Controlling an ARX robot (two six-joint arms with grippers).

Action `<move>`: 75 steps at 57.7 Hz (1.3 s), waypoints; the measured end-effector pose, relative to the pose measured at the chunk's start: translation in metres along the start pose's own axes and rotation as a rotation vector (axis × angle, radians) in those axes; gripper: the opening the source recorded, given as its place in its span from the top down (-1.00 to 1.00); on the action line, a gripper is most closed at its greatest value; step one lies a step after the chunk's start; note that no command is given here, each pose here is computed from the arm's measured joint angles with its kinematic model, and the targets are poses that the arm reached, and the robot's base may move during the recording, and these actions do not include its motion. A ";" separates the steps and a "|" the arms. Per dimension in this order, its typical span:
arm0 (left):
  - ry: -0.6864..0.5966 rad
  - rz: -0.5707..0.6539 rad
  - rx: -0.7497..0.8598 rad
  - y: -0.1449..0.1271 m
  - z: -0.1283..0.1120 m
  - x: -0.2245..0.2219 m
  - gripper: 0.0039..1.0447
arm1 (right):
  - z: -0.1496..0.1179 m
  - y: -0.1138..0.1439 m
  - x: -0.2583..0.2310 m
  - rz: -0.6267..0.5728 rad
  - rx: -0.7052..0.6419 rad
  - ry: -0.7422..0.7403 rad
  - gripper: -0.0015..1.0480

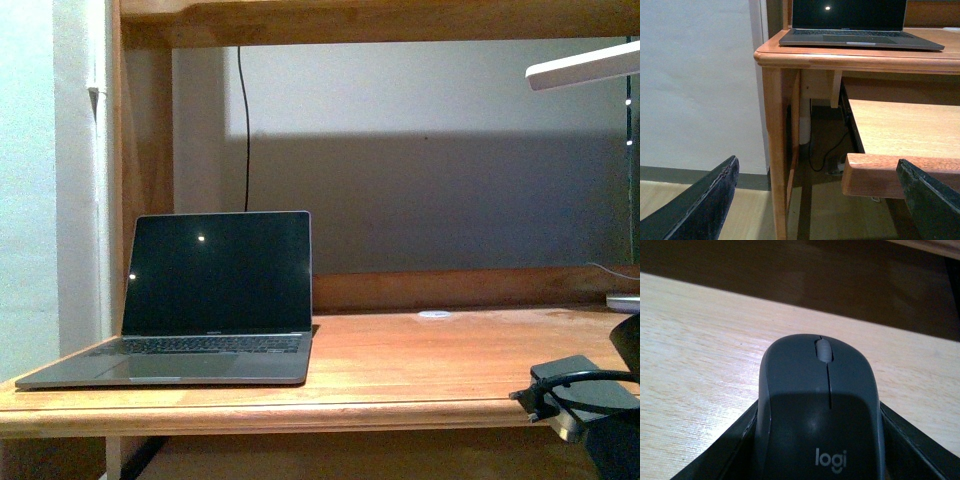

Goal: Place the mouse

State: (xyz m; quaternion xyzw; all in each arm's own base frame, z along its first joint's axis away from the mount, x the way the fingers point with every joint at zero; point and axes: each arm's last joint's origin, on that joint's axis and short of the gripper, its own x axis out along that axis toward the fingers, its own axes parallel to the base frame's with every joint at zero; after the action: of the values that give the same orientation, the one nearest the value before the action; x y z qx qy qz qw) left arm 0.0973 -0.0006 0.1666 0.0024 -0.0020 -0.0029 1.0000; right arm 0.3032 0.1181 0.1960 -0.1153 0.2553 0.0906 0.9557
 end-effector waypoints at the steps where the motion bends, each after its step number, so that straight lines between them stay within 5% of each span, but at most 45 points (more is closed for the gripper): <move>1: 0.000 0.000 0.000 0.000 0.000 0.000 -0.86 | 0.001 -0.002 -0.001 -0.004 0.007 -0.001 -0.08; 24: 0.000 0.000 0.000 0.000 0.000 0.000 -0.86 | 0.046 -0.027 -0.071 -0.015 0.108 -0.168 -0.06; 36: 0.000 0.000 0.000 0.000 0.000 0.000 -0.86 | 0.115 0.022 -0.060 0.024 0.072 -0.263 -0.06; 53: 0.000 0.000 0.000 0.000 0.000 0.000 -0.86 | 0.162 0.068 -0.001 -0.045 0.000 -0.260 -0.06; 75: 0.000 0.000 0.000 0.000 0.000 0.000 -0.86 | 0.166 0.096 0.056 -0.098 -0.102 -0.197 -0.06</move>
State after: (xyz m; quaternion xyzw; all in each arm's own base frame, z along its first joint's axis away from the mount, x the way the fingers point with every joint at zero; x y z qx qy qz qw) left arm 0.0973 -0.0006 0.1666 0.0024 -0.0020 -0.0029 1.0000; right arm 0.4064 0.2607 0.2901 -0.1665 0.1495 0.0673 0.9723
